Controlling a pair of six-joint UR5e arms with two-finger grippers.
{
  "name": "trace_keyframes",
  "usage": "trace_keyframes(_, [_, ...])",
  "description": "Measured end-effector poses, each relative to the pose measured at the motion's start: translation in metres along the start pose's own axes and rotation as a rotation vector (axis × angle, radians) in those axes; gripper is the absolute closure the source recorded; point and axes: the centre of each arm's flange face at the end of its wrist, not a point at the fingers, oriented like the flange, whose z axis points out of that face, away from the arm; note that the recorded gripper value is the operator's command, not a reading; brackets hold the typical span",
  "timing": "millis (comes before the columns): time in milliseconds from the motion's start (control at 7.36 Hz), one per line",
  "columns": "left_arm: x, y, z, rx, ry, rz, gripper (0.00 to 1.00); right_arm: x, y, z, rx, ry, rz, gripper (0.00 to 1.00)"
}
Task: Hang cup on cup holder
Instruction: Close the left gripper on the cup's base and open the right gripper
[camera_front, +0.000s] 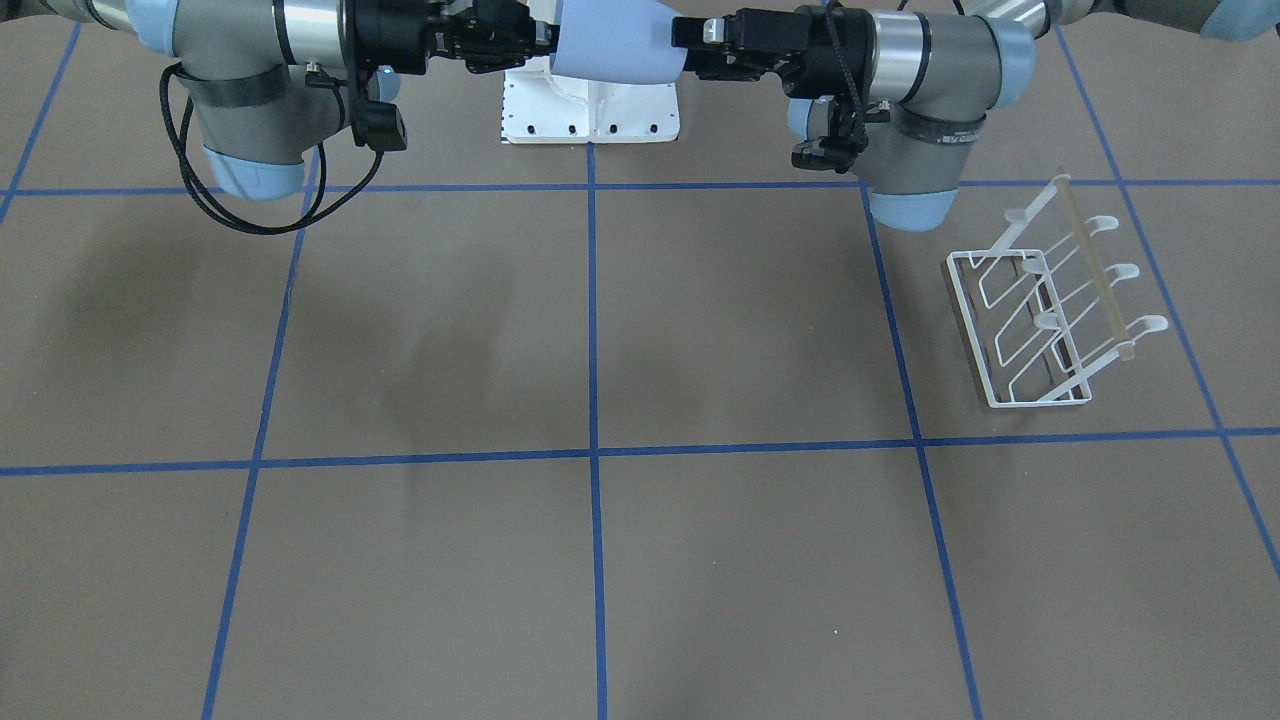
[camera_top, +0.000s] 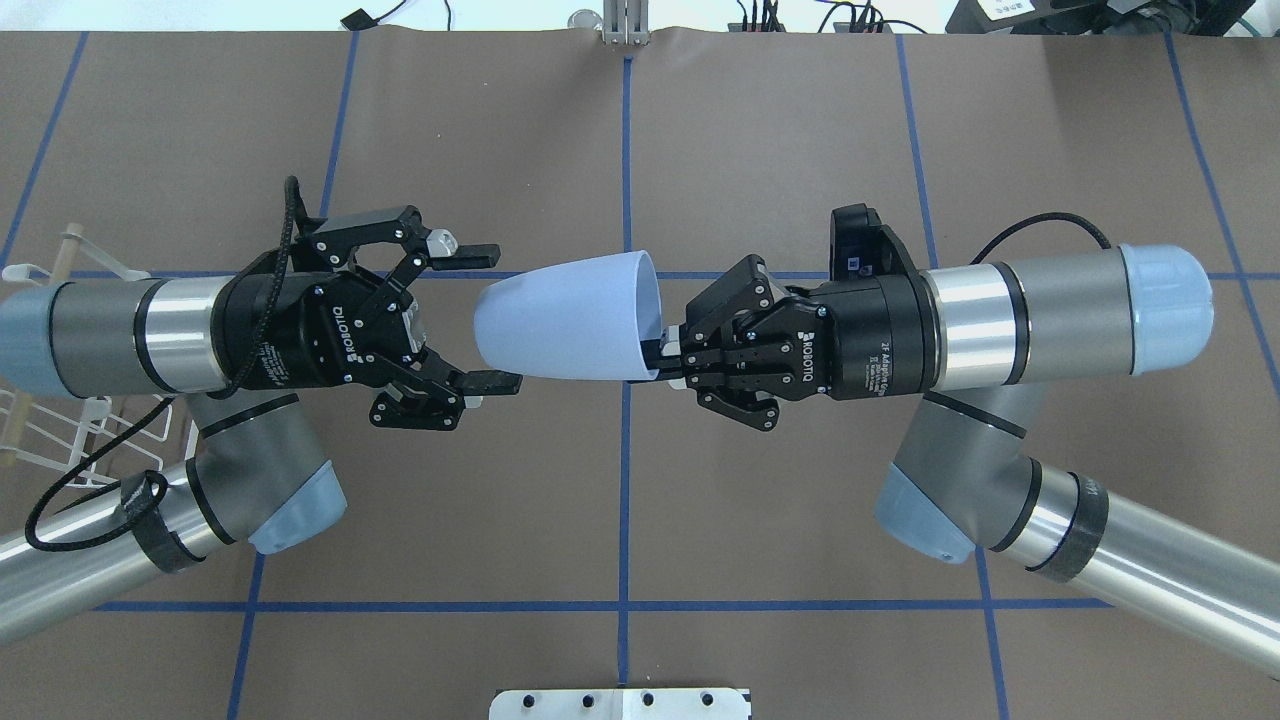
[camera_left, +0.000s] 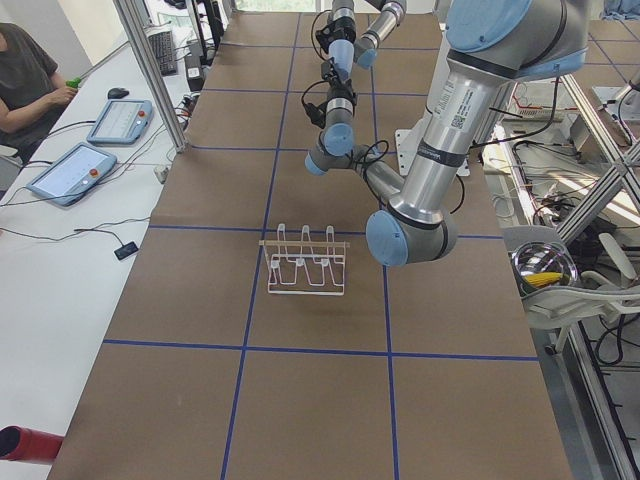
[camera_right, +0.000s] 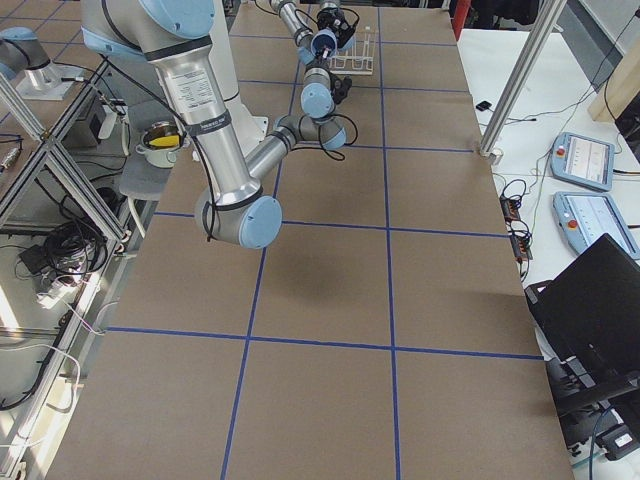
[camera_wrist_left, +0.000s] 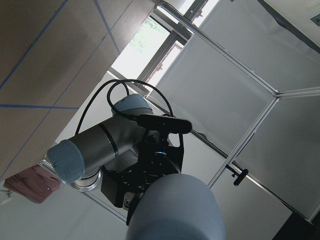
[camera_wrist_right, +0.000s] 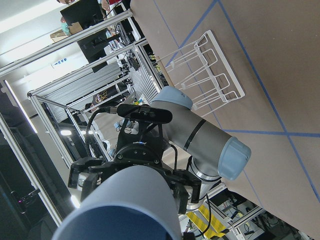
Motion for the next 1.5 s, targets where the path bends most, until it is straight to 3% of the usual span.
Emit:
trace_keyframes(544, [0.0015,0.0033,0.0024,0.000,0.020,-0.026,0.03,0.0050,0.0032,0.0057,-0.007,-0.001,0.007,1.00])
trace_keyframes(680, [0.0016,0.0030,0.0019,0.003,0.025,-0.030,0.07,0.0061,0.0040,0.0067,-0.009,-0.001,0.008,1.00])
trace_keyframes(816, [0.0014,0.0028,0.0013,0.004,0.027,-0.031,0.24,0.0068,0.0049,0.0073,-0.012,0.000,0.008,1.00])
trace_keyframes(951, [0.0016,0.0029,0.0010,0.005,0.028,-0.032,0.61,0.0069,0.0056,0.0076,-0.014,-0.001,0.008,1.00])
trace_keyframes(1087, [0.0016,0.0034,0.0000,0.006,0.029,-0.033,1.00,0.0066,0.0059,0.0076,-0.014,-0.002,0.008,0.03])
trace_keyframes(1495, [0.0010,0.0060,-0.0056,0.004,0.031,-0.032,1.00,0.0030,0.0055,0.0057,-0.002,-0.021,0.003,0.00])
